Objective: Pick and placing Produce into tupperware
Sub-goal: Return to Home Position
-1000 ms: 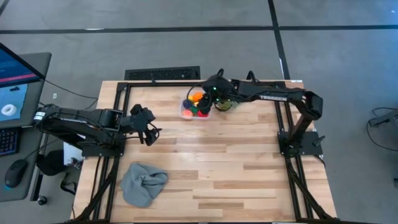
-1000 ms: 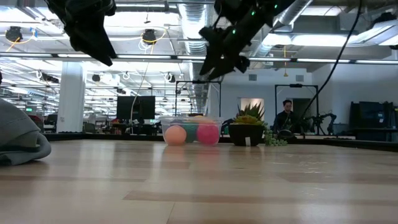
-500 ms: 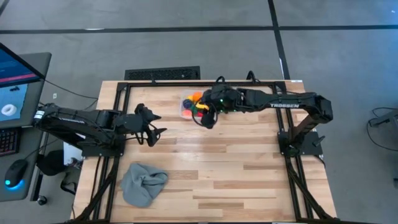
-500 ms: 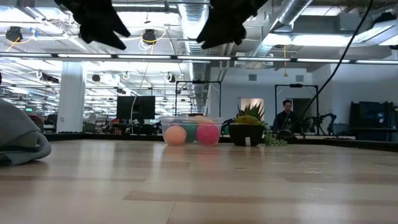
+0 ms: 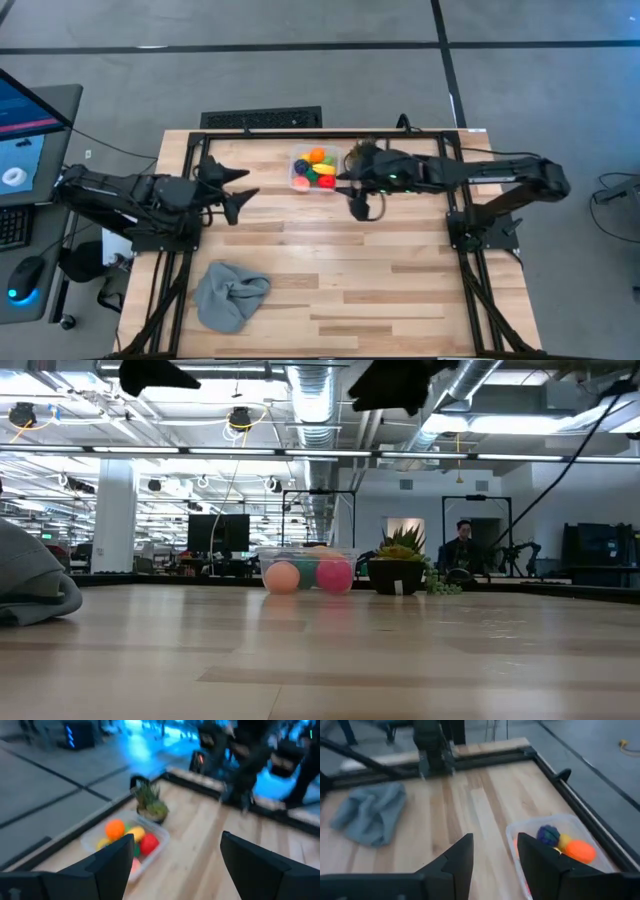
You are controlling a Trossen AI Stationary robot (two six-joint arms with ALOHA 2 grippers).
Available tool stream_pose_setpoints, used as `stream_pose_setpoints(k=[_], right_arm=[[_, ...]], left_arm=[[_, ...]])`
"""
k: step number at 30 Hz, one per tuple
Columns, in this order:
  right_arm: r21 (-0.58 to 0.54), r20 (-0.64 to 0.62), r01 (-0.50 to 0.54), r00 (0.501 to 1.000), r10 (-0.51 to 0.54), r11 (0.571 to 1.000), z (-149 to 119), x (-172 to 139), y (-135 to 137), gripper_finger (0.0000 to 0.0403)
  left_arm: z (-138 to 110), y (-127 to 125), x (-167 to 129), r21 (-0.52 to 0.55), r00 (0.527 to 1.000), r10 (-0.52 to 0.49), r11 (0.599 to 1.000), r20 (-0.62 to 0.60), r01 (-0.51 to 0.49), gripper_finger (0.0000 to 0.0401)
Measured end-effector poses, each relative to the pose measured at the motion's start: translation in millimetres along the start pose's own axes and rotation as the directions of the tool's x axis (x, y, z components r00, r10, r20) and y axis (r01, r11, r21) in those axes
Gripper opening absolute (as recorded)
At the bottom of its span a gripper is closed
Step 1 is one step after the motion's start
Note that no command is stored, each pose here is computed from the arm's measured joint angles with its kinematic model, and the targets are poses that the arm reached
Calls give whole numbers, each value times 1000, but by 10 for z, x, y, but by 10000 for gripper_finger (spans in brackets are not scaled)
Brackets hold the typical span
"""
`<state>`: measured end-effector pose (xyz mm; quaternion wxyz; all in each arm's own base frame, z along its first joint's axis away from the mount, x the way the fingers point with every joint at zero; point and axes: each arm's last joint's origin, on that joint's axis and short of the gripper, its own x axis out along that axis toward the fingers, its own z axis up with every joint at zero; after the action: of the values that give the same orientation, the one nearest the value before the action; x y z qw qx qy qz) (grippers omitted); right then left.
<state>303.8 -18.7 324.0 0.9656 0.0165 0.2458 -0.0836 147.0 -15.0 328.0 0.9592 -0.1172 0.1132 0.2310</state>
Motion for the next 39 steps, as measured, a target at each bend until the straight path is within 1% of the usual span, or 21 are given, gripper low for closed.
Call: stream_pose_setpoints(k=[3,5,7,9,14,16,18,19,20,21,22,24,26,29,33,36,38,39], right_arm=[[47,46,-15,999,13,999,-97,-175,9,173],[85,67,-26,998,20,996,-173,-295,12,171],[125,81,-30,997,20,992,-240,-405,6,169],[152,84,-23,996,10,988,-300,-516,-9,168],[138,112,-44,993,29,989,-389,-775,1,166],[109,106,-48,994,37,993,-418,-878,4,167],[102,114,-29,993,18,994,-427,-971,1,169],[106,99,-6,995,-5,994,-452,-1020,-5,170],[101,89,9,996,-18,995,-475,-1074,-9,171],[86,86,10,996,-17,996,-490,-1126,-4,171],[69,82,0,997,-5,998,-509,-1180,12,172],[52,88,-5,996,0,999,-534,-1286,33,173],[46,95,21,995,-25,999,-563,-1386,42,173],[51,105,79,991,-84,996,-613,-1526,43,171],[90,101,97,989,-106,991,-676,-1645,45,170],[97,42,97,994,-101,991,-756,-1679,43,171],[86,-25,106,994,-105,991,-829,-1684,42,173],[105,-61,113,992,-107,988,-868,-1687,42,173]], left_arm=[[40,15,-23,-36,995,76,997,64,-74,284],[46,36,-29,-85,987,136,988,86,-129,284],[38,52,-34,-119,982,165,981,87,-154,284],[27,60,-37,-141,982,172,977,79,-159,284],[-15,78,-38,-164,981,186,971,47,-176,284],[-60,104,-40,-124,976,216,969,18,-212,284],[-108,141,-49,-78,963,269,960,-5,-268,284],[-123,154,-53,-98,958,287,953,-11,-287,284],[-128,160,-54,-142,955,297,945,-11,-296,284],[-127,164,-56,-167,951,308,938,-5,-305,284],[-124,161,-57,-162,950,311,938,1,-307,284],[-114,118,-66,-88,959,283,956,15,-281,284],[-87,67,-82,-9,964,261,965,49,-261,284],[-32,-12,-102,89,962,248,962,114,-259,284],[9,-91,-140,221,974,176,953,144,-205,284],[25,-115,-152,281,976,154,940,155,-193,284],[29,-125,-148,296,974,137,937,178,-186,284],[4,-122,-142,305,973,121,936,195,-178,284]])
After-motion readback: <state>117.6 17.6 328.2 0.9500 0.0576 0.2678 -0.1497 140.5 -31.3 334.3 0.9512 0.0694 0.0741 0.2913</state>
